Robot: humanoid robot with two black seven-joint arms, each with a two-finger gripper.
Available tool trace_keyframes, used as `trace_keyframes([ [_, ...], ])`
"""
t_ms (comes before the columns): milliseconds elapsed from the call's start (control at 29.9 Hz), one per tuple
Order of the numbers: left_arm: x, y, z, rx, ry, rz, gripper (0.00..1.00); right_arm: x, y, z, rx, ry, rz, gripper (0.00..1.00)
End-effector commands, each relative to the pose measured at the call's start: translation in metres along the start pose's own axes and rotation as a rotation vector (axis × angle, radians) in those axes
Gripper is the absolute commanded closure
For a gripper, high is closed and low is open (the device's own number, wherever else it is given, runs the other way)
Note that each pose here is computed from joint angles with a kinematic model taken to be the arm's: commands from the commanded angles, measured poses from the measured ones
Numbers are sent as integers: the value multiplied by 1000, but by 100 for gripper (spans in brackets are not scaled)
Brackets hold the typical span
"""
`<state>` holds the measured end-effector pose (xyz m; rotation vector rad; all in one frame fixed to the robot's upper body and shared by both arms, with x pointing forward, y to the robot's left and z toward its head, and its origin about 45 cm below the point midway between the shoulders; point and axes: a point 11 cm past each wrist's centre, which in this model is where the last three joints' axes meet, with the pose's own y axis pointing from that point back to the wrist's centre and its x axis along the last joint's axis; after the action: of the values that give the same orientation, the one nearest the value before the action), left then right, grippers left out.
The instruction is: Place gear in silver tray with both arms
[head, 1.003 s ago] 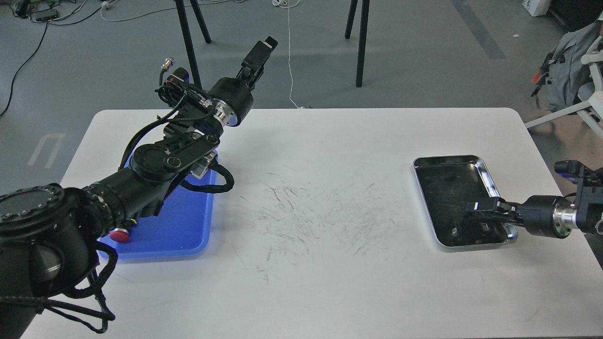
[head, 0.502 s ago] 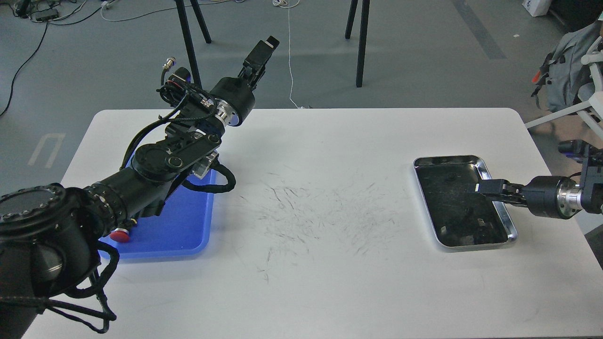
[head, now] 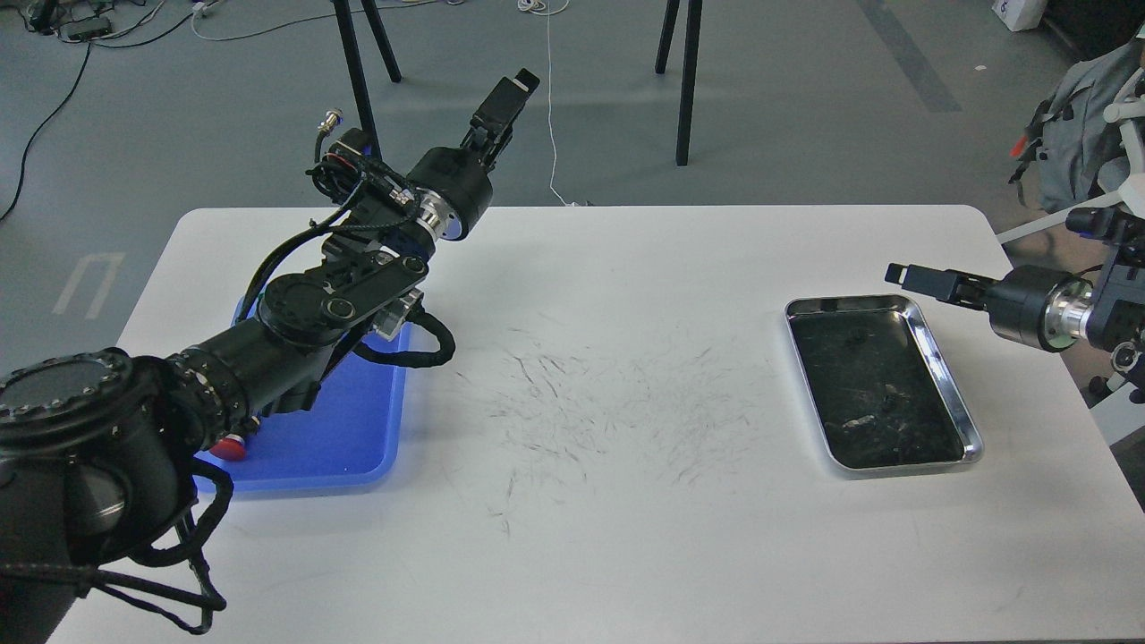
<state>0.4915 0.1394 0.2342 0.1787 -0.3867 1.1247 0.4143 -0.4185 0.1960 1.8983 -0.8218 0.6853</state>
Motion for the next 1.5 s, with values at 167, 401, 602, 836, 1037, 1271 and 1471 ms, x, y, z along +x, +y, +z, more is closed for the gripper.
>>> trace_keyframes([
  [167,-1,0,0,-1,2,1,1,9,-8,-9,43,-123,135,3],
  [401,-2,0,-1,2,4,-2,1,23,-22,-16,78,-352,275,2],
  [602,-10,-2,2,-5,16,-19,1,24,-38,-14,76,-548,381,2],
  [836,-12,0,-1,2,20,-24,1,34,-52,-35,169,-806,484,2],
  [1037,-10,1,-2,4,22,-21,1,40,-63,-56,229,-884,504,2],
  [1271,-17,5,-10,21,52,-17,1,41,-62,-54,263,-1061,574,2],
  [1471,-19,3,-11,26,59,-10,1,27,-61,-43,235,-1087,572,2],
])
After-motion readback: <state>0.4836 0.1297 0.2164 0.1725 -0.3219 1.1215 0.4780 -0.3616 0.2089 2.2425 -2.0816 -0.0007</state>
